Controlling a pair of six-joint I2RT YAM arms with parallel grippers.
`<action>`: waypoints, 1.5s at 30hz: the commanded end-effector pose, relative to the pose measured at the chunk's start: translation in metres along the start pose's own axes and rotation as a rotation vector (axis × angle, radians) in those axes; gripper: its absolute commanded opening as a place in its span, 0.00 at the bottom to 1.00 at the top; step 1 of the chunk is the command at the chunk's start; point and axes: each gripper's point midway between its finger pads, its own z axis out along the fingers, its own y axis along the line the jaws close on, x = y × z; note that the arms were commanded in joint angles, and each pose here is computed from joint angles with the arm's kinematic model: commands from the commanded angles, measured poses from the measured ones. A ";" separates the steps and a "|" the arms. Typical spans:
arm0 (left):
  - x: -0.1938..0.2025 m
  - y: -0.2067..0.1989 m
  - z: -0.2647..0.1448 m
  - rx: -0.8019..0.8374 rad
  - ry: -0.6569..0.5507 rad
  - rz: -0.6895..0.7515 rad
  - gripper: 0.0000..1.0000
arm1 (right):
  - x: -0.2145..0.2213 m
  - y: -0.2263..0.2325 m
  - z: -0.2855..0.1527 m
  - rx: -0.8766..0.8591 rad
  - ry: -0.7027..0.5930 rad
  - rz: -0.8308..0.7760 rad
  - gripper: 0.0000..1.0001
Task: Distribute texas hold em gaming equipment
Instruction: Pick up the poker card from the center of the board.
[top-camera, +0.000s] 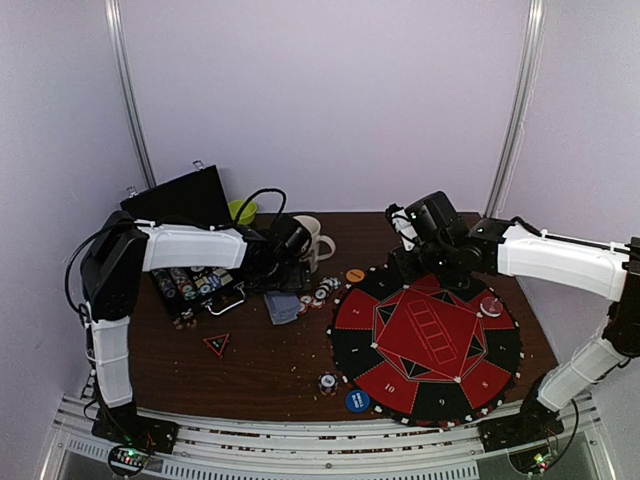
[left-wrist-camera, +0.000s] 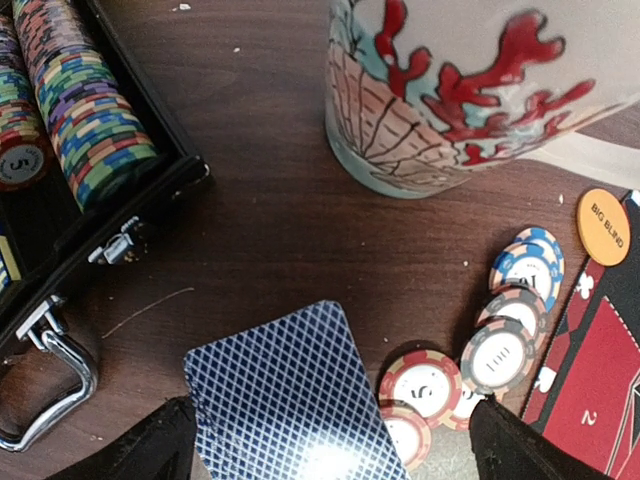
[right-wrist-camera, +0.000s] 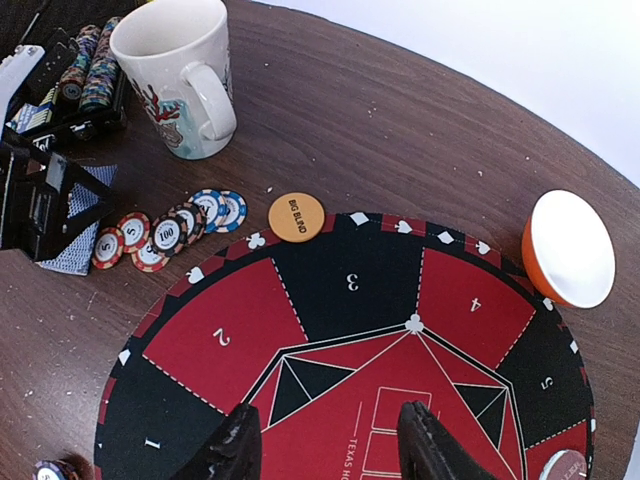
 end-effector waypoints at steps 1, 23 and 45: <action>-0.014 -0.003 -0.002 -0.037 -0.074 -0.036 0.98 | 0.002 0.003 -0.001 -0.019 0.004 -0.003 0.48; 0.025 0.018 0.026 -0.135 0.031 0.015 0.98 | 0.006 0.005 -0.004 -0.039 0.008 -0.005 0.48; 0.067 0.042 0.024 -0.071 0.148 0.071 0.77 | 0.008 0.005 -0.002 -0.036 0.022 -0.020 0.48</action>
